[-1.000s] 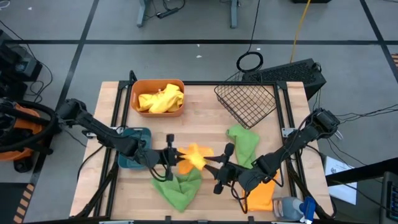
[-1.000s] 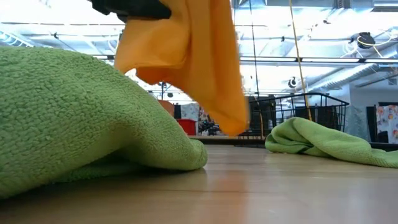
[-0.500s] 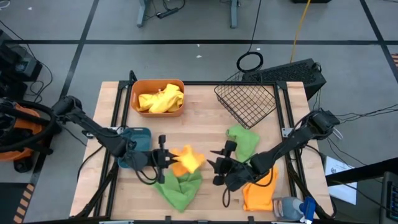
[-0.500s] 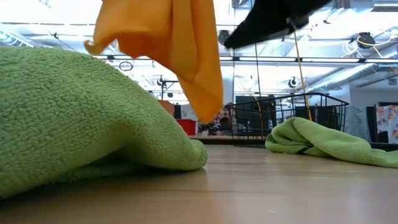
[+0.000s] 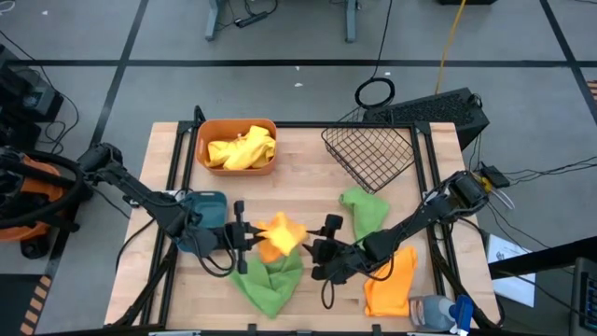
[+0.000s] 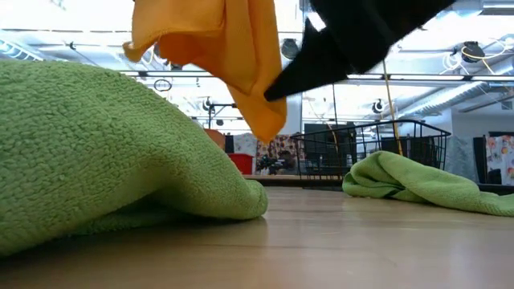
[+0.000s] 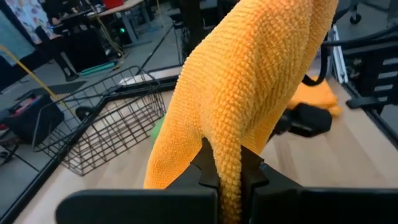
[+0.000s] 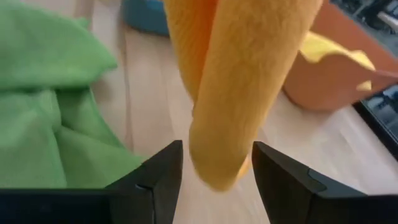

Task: Sort microfiber towel by color & place in baskets
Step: Put the top orange microfiber towel into the metal wire basket

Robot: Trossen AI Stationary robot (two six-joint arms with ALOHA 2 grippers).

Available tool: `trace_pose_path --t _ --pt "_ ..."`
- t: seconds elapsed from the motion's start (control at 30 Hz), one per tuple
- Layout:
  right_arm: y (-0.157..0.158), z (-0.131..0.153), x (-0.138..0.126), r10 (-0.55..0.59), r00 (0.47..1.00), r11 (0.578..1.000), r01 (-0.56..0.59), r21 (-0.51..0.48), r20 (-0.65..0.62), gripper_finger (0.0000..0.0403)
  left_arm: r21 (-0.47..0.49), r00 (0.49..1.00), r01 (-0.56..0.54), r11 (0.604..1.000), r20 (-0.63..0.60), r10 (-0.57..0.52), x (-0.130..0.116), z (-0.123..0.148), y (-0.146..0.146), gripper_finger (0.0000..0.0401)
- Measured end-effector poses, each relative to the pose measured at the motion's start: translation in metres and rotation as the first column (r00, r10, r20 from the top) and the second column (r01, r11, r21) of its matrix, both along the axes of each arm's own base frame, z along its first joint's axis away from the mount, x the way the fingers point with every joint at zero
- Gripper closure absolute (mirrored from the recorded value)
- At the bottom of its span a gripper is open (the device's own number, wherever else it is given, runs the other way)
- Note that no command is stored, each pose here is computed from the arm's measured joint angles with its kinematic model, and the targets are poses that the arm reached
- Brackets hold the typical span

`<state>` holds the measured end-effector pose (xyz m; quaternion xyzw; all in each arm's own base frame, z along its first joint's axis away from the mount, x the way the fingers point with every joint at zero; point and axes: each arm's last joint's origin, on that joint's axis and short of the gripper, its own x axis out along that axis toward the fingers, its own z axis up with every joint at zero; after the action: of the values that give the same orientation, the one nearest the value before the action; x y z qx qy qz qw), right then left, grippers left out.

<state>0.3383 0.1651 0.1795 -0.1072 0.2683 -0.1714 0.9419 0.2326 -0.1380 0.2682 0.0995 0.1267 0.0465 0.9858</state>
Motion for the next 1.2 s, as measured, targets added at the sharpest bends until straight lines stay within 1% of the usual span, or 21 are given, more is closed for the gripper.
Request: trace_pose_path --t 0.07,0.13,0.23,0.33,0.37,0.43,0.53,0.63,0.73,0.83,0.93,1.03,1.13,1.2 --pt "0.0 0.003 0.002 0.01 1.0 1.0 -0.01 -0.003 0.023 0.0226 -0.008 1.0 0.0 1.0 0.012 0.001 0.0 0.001 0.0 0.0391" --pt "0.0 0.004 0.004 0.012 0.999 1.0 -0.012 0.001 0.035 0.0246 -0.013 1.0 0.0 1.0 0.02 0.0 0.001 0.002 0.0 0.0391" --pt "-0.001 0.004 0.004 0.011 0.999 1.0 -0.011 -0.001 0.039 0.0302 -0.01 1.0 -0.001 1.0 0.027 0.001 0.001 0.003 0.0 0.0391" --pt "0.0 0.005 0.005 0.021 0.999 1.0 -0.021 -0.008 0.045 0.0378 -0.007 0.998 -0.045 0.999 0.046 0.045 0.001 0.004 0.001 0.0391" --pt "0.001 0.006 0.005 0.022 0.998 1.0 -0.022 -0.001 0.059 0.0389 -0.005 0.997 -0.063 0.998 0.05 0.063 0.001 0.005 0.002 0.0391" --pt "0.002 0.01 0.008 0.038 0.995 0.999 -0.039 0.013 0.095 0.0388 0.007 0.995 -0.091 0.996 0.051 0.091 0.003 0.003 0.003 0.0391" --pt "0.006 0.017 0.013 0.135 0.98 0.989 -0.142 0.037 0.146 0.0385 0.027 0.994 -0.104 0.994 0.047 0.103 0.005 0.0 0.003 0.0391" --pt "0.011 0.026 0.017 0.232 0.948 0.967 -0.249 0.051 0.218 0.0391 0.021 0.991 -0.114 0.993 0.067 0.112 0.012 -0.002 0.002 0.0391" --pt "0.014 0.033 0.019 0.277 0.919 0.952 -0.301 0.048 0.279 0.0397 0.028 0.991 -0.114 0.993 0.075 0.112 0.017 -0.004 0.004 0.0391" --pt "0.015 0.036 0.019 0.292 0.908 0.95 -0.311 0.017 0.3 0.0395 0.026 0.995 -0.084 0.996 0.059 0.083 0.021 -0.007 0.005 0.0391" --pt "0.017 0.038 0.019 0.297 0.901 0.95 -0.313 0.0 0.317 0.038 0.02 0.998 -0.051 0.998 0.046 0.05 0.024 -0.01 0.007 0.0391" --pt "0.018 0.039 0.019 0.283 0.901 0.953 -0.303 0.009 0.329 0.0352 0.015 0.999 -0.022 1.0 0.036 0.022 0.026 -0.011 0.008 0.0391" --pt "0.016 0.039 0.019 0.235 0.911 0.966 -0.258 0.023 0.339 0.0315 0.01 1.0 0.009 1.0 0.028 -0.009 0.027 -0.012 0.007 0.0391" --pt "0.016 0.04 0.019 0.23 0.91 0.966 -0.255 0.028 0.344 0.029 0.008 0.999 0.036 0.999 0.023 -0.036 0.027 -0.012 0.007 0.0391"
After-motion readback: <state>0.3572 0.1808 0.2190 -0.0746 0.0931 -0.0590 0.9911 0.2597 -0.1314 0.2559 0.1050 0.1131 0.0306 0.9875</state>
